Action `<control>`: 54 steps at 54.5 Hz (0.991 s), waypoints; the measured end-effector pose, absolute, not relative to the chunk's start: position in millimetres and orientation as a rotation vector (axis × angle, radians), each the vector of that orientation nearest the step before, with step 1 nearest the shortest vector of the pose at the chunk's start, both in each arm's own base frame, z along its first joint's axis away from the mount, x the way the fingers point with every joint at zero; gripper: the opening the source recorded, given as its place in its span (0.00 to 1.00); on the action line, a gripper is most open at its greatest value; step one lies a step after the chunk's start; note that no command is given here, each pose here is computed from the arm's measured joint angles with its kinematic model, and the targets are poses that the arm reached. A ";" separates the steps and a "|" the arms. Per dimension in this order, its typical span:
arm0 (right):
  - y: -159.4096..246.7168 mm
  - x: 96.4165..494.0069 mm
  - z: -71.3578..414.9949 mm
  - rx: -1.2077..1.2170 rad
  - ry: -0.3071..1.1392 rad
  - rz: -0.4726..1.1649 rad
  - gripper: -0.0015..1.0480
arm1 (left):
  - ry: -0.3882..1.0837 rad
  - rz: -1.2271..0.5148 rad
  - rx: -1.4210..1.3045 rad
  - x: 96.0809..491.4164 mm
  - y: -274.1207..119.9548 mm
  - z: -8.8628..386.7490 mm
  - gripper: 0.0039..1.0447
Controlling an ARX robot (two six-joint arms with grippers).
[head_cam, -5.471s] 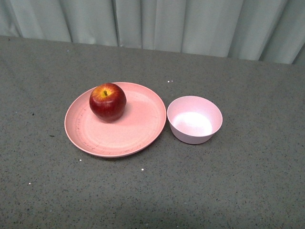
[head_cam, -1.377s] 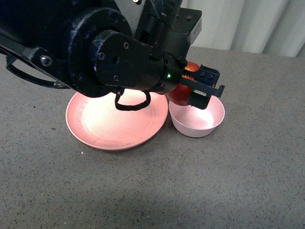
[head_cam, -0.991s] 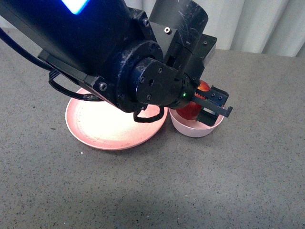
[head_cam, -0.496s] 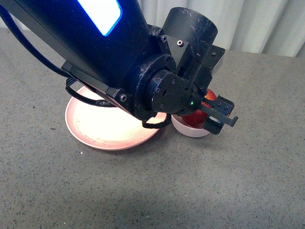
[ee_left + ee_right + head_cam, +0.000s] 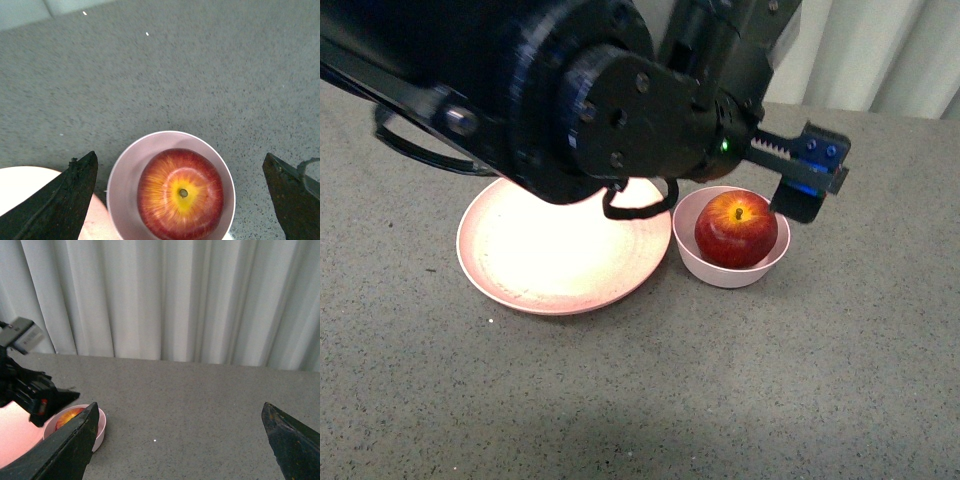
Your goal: Move apple from plate to bowl
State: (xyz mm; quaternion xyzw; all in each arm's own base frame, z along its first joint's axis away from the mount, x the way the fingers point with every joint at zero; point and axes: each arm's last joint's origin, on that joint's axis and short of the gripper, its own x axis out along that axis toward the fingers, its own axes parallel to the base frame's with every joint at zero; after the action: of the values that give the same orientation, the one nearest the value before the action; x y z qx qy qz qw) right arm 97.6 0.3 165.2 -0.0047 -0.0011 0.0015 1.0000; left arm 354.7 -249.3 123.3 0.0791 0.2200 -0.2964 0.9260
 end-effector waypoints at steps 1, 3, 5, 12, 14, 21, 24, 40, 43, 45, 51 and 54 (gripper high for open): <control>0.3 97.6 165.3 -0.009 -0.002 0.003 0.91 | 0.437 -0.602 0.158 352.5 -245.6 127.5 0.94; 0.3 97.6 165.2 -0.009 -0.002 0.003 0.91 | 0.412 -0.573 0.145 346.0 -234.3 135.7 0.94; 0.2 97.6 165.2 -0.009 -0.002 0.003 0.91 | 0.402 -0.545 0.132 340.3 -223.2 139.8 0.94; 0.3 97.6 165.2 -0.009 -0.002 0.003 0.91 | 0.385 -0.418 0.089 318.4 -179.2 141.6 0.94; 0.3 97.6 165.2 -0.009 -0.002 0.003 0.91 | 0.391 -0.361 0.064 308.5 -161.1 140.4 0.94; 0.3 97.6 165.2 -0.009 -0.002 0.003 0.91 | 0.397 -0.203 0.006 276.8 -113.9 138.6 0.94; 0.3 97.6 165.2 -0.009 -0.002 0.003 0.91 | 0.398 -0.166 -0.011 268.0 -102.5 138.7 0.94; 0.3 97.6 165.2 -0.009 -0.002 0.003 0.91 | 0.359 0.094 -0.101 235.4 -36.4 148.1 0.94; 0.3 97.6 165.2 -0.009 -0.002 0.004 0.91 | 0.339 0.073 -0.091 234.8 -35.4 147.0 0.92; 0.3 97.6 165.2 -0.009 -0.002 0.004 0.91 | 0.237 0.020 -0.071 231.9 -34.0 142.5 0.83; 0.2 97.6 165.2 -0.009 -0.002 0.003 0.91 | 0.051 -0.008 -0.036 213.8 -26.7 146.6 0.62; 0.3 97.6 165.2 -0.009 -0.002 0.003 0.91 | 0.029 -0.005 -0.027 209.1 -23.7 155.0 0.54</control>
State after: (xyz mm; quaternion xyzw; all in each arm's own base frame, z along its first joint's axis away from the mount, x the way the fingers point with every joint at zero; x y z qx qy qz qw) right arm 97.6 0.3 165.2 -0.0047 -0.0009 0.0015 1.0000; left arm 209.1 -23.7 155.0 -0.0133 0.0143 -0.0023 0.9998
